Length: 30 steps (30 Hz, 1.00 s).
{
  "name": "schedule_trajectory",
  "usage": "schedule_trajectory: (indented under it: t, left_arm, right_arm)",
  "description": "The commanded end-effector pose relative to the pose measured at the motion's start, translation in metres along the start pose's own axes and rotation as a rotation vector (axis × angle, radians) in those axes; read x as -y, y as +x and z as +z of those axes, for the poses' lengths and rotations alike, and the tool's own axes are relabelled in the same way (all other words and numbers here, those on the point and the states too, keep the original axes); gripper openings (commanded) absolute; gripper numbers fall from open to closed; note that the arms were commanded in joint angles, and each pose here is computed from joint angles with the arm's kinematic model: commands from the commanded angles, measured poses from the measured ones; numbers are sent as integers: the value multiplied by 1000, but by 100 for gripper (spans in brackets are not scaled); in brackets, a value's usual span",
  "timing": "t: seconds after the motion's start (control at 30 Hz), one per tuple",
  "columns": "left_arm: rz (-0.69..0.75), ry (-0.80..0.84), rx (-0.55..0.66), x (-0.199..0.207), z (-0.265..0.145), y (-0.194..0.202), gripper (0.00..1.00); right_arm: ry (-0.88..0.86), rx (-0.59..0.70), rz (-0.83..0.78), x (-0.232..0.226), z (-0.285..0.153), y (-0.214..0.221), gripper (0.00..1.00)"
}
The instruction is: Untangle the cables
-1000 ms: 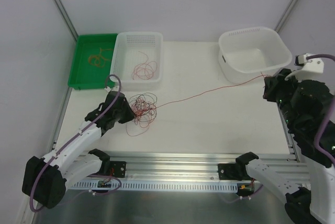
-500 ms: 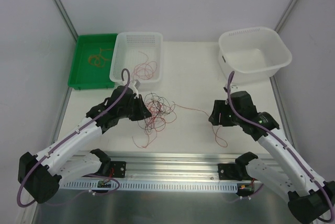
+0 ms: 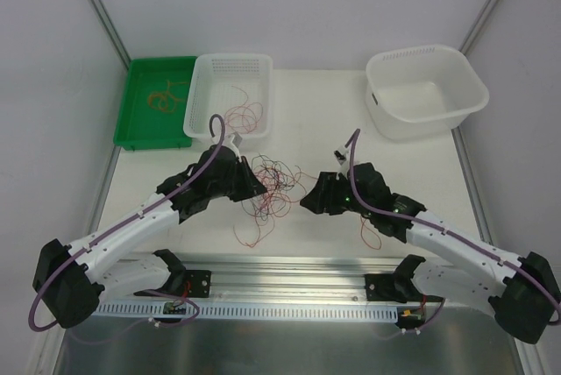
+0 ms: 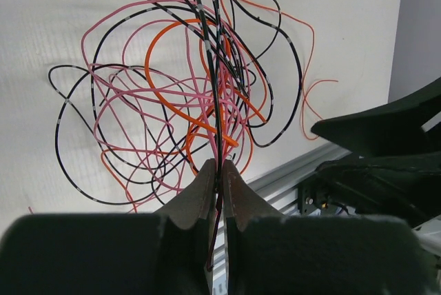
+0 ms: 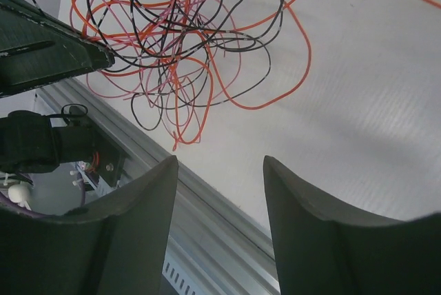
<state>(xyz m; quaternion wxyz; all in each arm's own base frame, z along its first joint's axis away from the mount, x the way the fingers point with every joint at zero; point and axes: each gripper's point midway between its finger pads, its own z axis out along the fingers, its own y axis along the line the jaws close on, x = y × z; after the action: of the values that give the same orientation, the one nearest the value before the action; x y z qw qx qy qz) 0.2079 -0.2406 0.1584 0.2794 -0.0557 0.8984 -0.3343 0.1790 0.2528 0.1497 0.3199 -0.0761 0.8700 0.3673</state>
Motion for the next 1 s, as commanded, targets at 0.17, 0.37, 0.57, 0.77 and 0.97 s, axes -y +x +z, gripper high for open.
schedule_trajectory:
  t: [0.17, 0.37, 0.57, 0.77, 0.97]
  left_arm:
    - [-87, 63, 91, 13, 1, -11, 0]
    - [-122, 77, 112, 10, 1, -10, 0]
    - [-127, 79, 126, 7, 0, -10, 0]
    - [-117, 56, 168, -2, -1, -13, 0]
    - [-85, -16, 231, -29, -5, -16, 1]
  right_arm:
    - [-114, 62, 116, -34, 39, -11, 54]
    - [-127, 13, 132, -41, 63, -2, 50]
    - [-121, -21, 127, -41, 76, 9, 31]
    - [-55, -24, 105, -27, 76, 12, 1]
    - [175, 45, -1, 18, 38, -5, 1]
